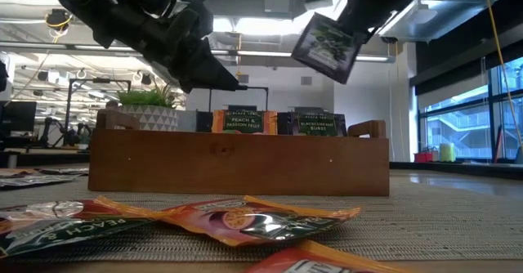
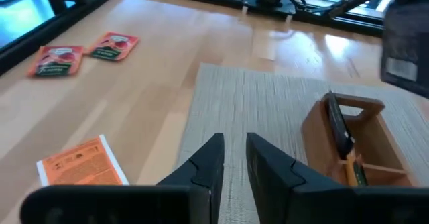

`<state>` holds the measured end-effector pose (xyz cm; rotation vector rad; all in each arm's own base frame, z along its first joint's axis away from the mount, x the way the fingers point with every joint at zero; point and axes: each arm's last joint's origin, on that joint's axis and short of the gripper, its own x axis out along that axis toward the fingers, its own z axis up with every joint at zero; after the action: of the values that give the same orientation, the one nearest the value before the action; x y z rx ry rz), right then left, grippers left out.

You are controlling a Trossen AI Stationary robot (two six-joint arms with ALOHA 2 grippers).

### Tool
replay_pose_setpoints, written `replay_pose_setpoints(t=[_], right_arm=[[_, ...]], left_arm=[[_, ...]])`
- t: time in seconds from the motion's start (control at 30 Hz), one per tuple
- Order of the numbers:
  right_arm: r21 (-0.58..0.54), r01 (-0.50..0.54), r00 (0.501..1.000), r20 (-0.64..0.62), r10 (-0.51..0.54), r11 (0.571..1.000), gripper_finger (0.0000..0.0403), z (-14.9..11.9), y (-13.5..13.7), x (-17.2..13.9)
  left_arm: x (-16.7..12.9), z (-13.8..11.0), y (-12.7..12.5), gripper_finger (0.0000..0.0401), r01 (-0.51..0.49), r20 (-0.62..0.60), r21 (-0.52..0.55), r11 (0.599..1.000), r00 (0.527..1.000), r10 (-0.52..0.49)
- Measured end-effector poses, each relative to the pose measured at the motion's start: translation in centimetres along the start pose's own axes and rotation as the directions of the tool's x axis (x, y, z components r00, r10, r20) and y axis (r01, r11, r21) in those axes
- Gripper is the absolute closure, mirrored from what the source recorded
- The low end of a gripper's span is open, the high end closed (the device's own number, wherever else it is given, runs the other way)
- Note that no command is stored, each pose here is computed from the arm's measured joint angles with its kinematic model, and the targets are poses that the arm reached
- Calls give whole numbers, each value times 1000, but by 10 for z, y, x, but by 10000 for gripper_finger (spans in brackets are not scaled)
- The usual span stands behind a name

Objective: Pick & Place Tea
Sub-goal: Put the purple tea bag into the right section of the wooden organizer

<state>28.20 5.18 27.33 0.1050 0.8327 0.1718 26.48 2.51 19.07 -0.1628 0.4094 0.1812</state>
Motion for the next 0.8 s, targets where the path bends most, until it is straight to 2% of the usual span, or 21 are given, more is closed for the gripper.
replay_pose_setpoints(t=[0.27,0.5,0.8], right_arm=[[0,42,998,-46,-42,999,402,-4,7,25],[-3,58,988,-141,-58,998,402,-13,4,53],[-33,64,977,-201,-69,997,399,-20,1,70]], left_arm=[[0,0,0,340,2,-2,-11,1000,1000,-2],[0,0,0,340,3,-2,-11,1000,1000,-3],[0,0,0,340,3,-2,-10,1000,1000,-3]])
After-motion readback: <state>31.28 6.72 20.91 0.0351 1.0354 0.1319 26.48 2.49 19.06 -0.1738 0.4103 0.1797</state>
